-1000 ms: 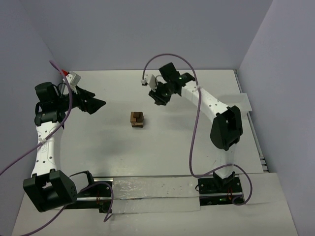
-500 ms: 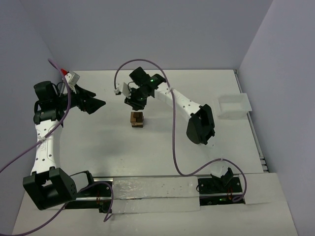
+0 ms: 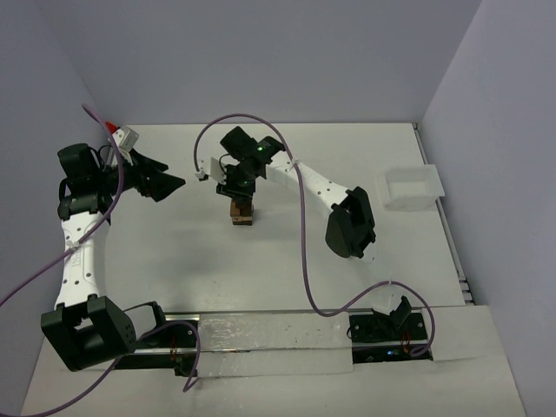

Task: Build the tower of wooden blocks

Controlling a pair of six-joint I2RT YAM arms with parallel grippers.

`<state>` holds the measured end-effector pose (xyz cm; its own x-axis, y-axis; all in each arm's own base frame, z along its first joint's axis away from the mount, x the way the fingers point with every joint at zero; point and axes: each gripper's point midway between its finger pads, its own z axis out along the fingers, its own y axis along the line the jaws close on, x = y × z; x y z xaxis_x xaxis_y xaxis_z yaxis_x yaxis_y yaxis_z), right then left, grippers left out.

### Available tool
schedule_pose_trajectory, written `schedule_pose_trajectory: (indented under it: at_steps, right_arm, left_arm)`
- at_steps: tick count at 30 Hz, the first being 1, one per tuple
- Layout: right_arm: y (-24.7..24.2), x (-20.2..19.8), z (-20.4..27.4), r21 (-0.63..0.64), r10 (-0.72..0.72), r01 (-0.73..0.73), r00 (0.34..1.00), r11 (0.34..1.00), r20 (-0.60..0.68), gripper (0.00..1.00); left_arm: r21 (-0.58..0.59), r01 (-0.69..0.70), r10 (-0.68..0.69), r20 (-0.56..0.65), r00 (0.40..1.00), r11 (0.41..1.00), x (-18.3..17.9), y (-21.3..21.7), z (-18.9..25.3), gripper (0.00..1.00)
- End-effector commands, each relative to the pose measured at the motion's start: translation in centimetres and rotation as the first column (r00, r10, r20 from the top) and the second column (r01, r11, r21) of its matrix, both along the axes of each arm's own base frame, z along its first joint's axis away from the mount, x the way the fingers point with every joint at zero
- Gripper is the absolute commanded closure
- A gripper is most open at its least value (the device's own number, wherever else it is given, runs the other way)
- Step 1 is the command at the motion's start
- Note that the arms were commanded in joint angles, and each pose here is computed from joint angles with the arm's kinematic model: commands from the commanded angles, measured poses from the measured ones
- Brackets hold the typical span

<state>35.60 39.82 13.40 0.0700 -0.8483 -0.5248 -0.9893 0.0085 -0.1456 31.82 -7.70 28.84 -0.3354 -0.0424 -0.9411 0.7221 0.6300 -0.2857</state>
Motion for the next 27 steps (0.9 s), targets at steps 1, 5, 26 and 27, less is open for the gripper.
schedule_pose_trajectory:
  at_steps: [1, 5, 26, 27]
  right_arm:
    - [-0.67, -0.28, -0.39, -0.022, 0.015, -0.015, 1.000, 1.000, -0.021, 1.00]
    - [-0.77, -0.35, -0.67, -0.025, 0.012, -0.013, 0.999, 1.000, -0.035, 1.00]
    - [-0.81, 0.12, -1.13, -0.015, 0.003, -0.004, 0.999, 1.000, -0.054, 0.89]
    - [-0.79, 0.11, -1.08, -0.014, 0.003, -0.004, 0.998, 1.000, -0.055, 0.88]
  left_arm:
    - [0.004, 0.021, -0.022, 0.065, 0.998, 1.000, -0.24, -0.09, 1.53, 0.01]
    - [0.007, 0.019, -0.020, 0.068, 0.998, 1.000, -0.21, -0.08, 1.57, 0.01]
    - [0.002, 0.017, -0.017, 0.057, 0.998, 1.000, 0.19, 0.03, 1.22, 0.01]
    - [0.001, 0.017, -0.017, 0.056, 0.998, 1.000, 0.20, 0.03, 1.19, 0.01]
